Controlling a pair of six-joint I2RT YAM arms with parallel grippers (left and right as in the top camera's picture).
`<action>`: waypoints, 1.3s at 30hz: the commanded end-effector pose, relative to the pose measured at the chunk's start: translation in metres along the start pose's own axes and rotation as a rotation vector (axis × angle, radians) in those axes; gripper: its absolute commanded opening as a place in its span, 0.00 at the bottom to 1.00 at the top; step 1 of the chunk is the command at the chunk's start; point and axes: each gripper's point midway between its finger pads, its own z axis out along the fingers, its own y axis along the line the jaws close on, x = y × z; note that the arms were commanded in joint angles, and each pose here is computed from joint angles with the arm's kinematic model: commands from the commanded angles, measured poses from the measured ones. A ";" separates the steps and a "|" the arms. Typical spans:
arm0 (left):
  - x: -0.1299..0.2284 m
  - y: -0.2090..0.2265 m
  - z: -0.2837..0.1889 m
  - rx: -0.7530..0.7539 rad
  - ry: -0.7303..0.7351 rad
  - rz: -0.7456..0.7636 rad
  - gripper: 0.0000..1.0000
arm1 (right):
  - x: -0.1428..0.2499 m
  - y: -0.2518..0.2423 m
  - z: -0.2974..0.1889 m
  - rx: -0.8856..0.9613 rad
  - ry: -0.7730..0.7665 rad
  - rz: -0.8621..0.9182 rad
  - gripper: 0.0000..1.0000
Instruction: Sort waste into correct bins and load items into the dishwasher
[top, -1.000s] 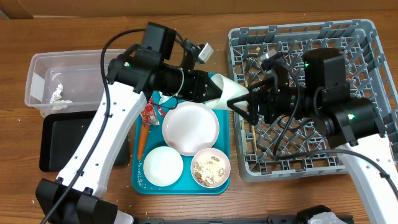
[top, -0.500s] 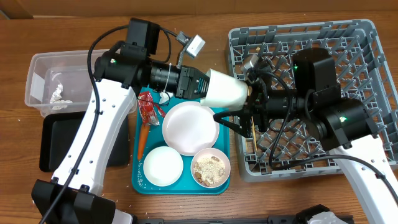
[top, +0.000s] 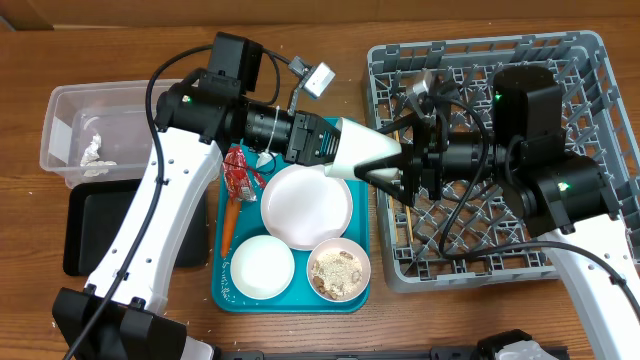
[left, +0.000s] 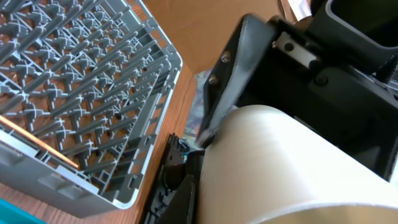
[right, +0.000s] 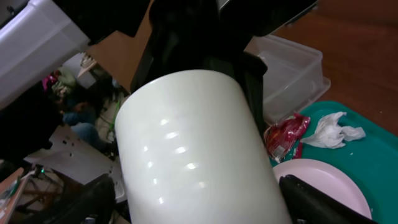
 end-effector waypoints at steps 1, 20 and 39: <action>-0.007 -0.003 -0.002 0.009 -0.015 0.043 0.04 | -0.002 0.016 -0.002 -0.062 0.003 -0.005 0.91; -0.010 0.043 -0.026 -0.226 -0.067 -0.119 0.61 | 0.008 -0.058 -0.041 0.486 -0.025 0.162 0.63; 0.005 0.087 -0.073 -0.442 -0.112 -0.286 0.59 | 0.167 -0.210 -0.233 1.362 0.050 1.148 0.61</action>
